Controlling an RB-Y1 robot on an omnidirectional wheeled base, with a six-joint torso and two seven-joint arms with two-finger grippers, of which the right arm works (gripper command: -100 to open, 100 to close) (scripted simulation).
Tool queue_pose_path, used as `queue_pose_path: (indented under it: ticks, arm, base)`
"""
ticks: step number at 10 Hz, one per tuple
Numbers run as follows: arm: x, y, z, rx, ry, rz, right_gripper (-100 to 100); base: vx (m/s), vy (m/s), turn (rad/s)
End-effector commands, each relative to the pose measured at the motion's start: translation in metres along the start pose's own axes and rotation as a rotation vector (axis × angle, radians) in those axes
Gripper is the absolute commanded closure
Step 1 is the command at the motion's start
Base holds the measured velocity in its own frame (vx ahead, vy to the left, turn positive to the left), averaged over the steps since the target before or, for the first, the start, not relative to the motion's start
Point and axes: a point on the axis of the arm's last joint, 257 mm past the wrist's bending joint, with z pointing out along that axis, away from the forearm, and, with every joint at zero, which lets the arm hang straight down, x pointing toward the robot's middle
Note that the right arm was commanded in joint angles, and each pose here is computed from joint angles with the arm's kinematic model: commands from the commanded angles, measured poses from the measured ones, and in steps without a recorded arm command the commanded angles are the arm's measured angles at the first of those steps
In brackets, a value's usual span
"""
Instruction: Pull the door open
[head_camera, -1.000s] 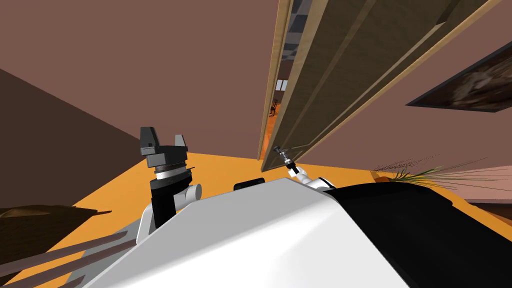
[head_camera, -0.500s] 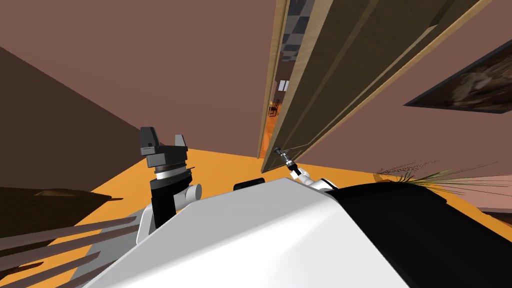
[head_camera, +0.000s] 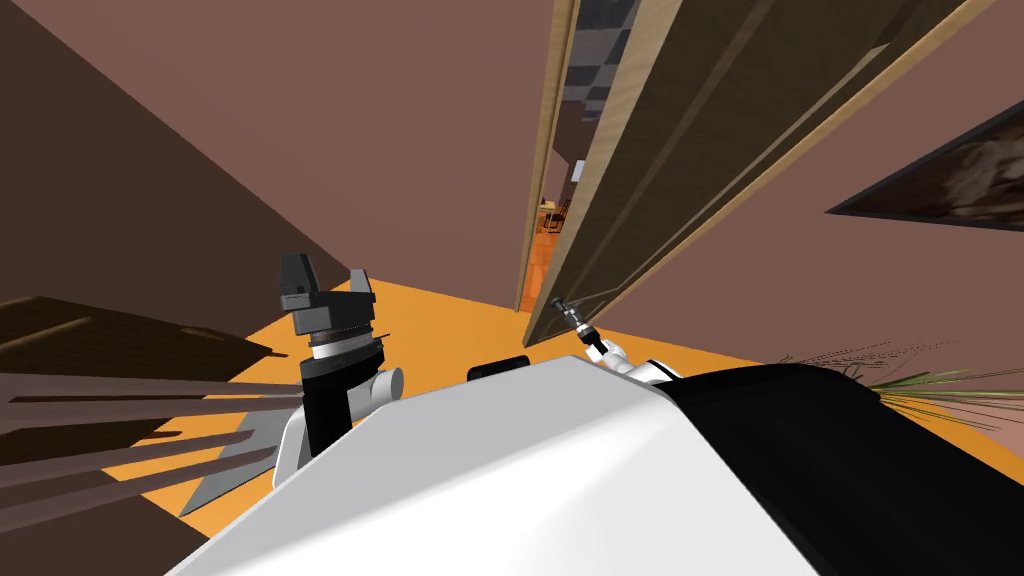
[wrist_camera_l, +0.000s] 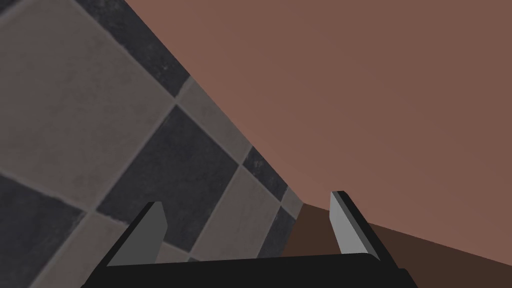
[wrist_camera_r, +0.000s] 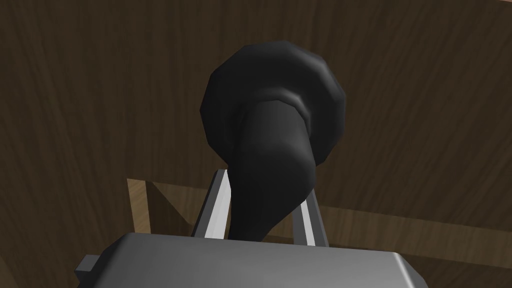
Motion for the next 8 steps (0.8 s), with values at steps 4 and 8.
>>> queue_pose_path:
  ticks: [4,8]
  arm:
    - [-0.006,0.001,-0.0146,-0.004,0.016,-0.005,100]
    - [-0.005,-0.002,-0.0278,-0.001,0.022,0.001,100]
  base:
    - [-0.154,-0.075,0.108]
    - [-0.138,-0.078,0.162]
